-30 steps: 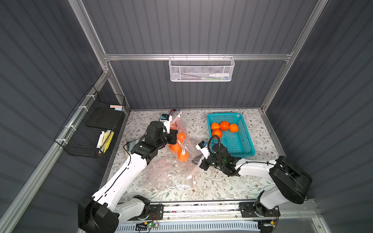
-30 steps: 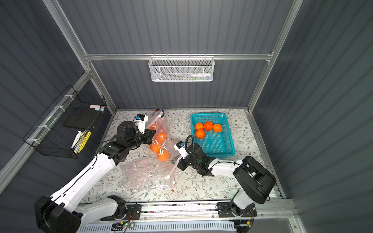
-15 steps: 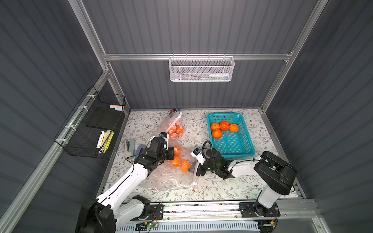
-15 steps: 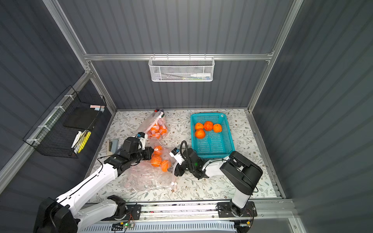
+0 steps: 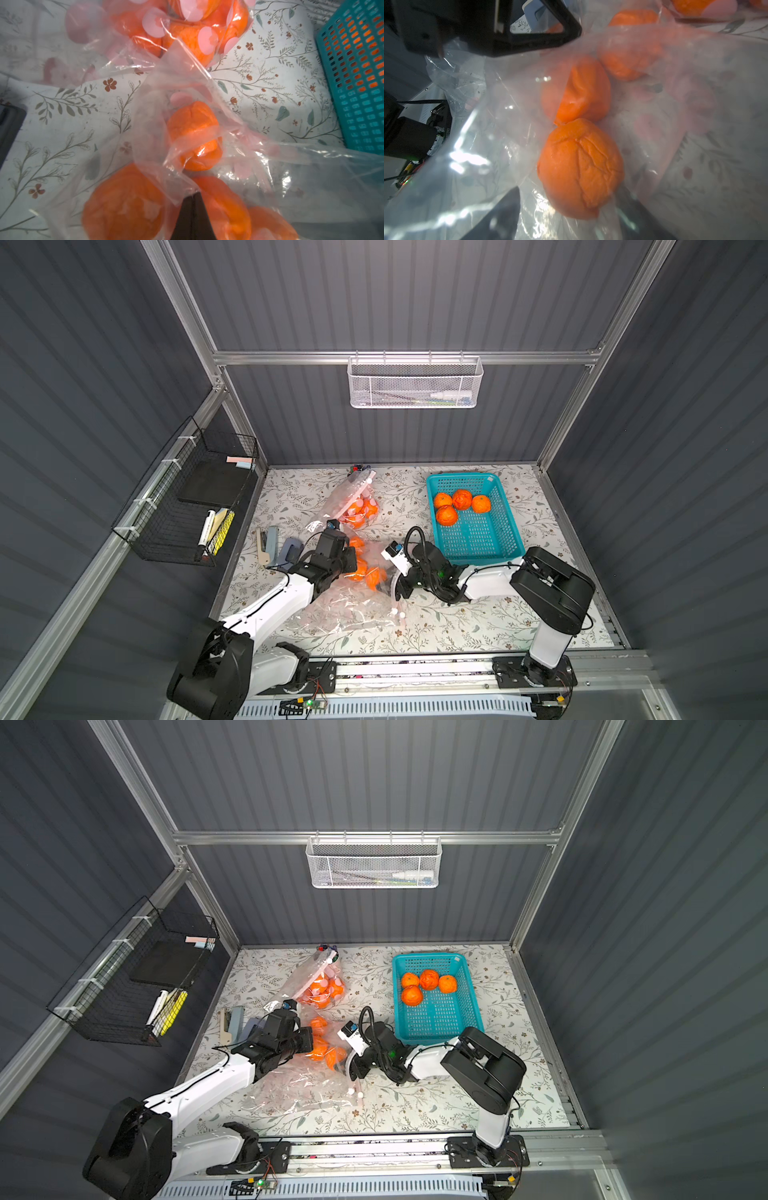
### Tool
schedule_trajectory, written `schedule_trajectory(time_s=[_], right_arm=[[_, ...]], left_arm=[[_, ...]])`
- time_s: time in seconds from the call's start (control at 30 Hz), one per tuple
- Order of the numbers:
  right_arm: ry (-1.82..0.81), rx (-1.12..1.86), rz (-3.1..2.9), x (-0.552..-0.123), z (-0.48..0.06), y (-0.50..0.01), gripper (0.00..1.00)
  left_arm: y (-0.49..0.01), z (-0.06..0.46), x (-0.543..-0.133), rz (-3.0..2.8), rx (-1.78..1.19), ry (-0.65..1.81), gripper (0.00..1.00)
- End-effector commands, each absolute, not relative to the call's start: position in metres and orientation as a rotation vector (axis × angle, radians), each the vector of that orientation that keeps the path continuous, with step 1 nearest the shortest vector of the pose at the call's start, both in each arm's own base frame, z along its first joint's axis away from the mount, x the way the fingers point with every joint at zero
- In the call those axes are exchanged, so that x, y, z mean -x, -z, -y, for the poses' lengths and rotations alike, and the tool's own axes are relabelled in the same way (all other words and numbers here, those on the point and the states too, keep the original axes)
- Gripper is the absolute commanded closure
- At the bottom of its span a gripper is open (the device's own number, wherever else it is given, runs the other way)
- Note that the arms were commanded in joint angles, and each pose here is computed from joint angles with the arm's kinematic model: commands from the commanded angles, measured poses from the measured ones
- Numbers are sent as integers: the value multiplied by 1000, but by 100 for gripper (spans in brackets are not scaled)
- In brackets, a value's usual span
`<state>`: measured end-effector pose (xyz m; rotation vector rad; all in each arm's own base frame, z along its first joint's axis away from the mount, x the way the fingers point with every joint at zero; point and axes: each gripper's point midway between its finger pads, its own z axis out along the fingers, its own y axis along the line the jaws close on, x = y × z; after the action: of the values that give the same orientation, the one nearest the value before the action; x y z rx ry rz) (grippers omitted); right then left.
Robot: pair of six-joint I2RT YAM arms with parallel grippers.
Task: Open the zip-top bag and take out the orange
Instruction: Pick up the orange from the zipper food storage bag.
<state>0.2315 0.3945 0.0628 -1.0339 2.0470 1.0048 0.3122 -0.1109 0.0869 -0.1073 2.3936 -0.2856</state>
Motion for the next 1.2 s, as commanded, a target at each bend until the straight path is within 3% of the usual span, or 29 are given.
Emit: schedule_trajectory(time_s=[0.0,0.13,0.37,0.57,0.9,1.17], right_arm=[[-970,1074,-2069,-235,-404,-56,25],[-987,1086,-2081,-236,-414,-50,25],[-1022,1119,-2108,-231,-419,-44,46],[-1020,1140,-2001,-219,-398,-88,53],[-875,1074,-2016,-227,-329,-143,55],[-688,638,-2112,-294,-238,-175,57]], left_arm=[[-83,109,-312,-2386,132,297,100],[-94,109,-312,-2368,130,310,100],[-111,106,-312,-2345,127,294,100],[-124,97,-311,-2330,130,235,100],[-127,93,-312,-2337,135,203,100],[-124,96,-313,-2343,127,218,100]])
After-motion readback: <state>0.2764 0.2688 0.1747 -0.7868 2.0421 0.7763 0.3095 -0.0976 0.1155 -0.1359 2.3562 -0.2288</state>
